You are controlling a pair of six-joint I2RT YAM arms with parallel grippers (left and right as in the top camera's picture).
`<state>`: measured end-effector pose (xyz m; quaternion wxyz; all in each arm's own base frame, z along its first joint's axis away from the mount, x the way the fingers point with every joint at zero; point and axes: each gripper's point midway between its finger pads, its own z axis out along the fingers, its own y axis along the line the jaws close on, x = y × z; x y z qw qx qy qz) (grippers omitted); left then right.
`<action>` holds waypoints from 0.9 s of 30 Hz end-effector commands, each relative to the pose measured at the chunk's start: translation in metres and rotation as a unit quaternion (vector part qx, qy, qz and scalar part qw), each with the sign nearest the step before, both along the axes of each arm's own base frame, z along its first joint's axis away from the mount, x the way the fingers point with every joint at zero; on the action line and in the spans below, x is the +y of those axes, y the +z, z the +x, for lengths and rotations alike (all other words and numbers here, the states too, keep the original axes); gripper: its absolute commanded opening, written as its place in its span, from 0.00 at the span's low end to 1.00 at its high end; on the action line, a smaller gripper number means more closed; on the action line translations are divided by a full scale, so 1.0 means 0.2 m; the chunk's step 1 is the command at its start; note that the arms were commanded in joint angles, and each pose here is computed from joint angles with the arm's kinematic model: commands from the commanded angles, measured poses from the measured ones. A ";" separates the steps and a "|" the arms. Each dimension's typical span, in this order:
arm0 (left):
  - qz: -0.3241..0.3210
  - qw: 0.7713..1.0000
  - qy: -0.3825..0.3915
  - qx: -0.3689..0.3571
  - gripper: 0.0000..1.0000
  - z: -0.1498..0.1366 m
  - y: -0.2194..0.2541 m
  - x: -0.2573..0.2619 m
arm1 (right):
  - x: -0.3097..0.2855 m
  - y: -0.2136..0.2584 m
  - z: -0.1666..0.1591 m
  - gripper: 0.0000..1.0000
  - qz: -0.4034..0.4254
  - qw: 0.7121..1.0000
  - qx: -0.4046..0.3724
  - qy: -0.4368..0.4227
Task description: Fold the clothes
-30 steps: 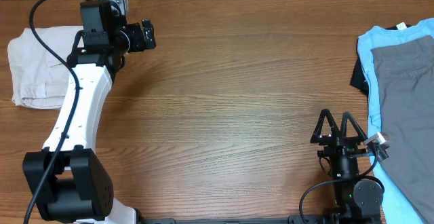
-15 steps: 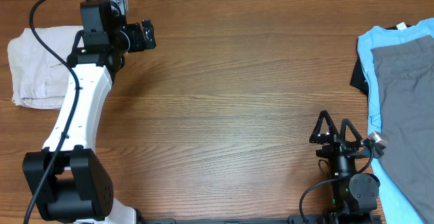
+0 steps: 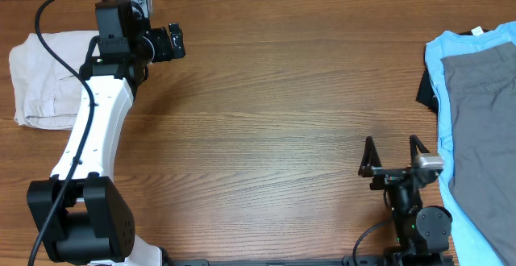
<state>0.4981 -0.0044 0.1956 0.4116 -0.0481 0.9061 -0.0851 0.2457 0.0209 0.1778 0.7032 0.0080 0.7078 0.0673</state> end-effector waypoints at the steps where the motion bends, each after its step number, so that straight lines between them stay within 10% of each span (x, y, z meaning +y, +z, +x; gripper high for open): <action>1: -0.005 1.000 0.003 0.003 1.00 0.00 -0.02 0.00 | 0.04 -0.04 -0.01 1.00 -0.126 0.992 -0.003 0.026; 27: -0.005 1.000 0.003 0.003 1.00 0.00 -0.02 0.00 | -0.04 -0.03 0.00 1.00 -0.045 0.999 0.005 -0.022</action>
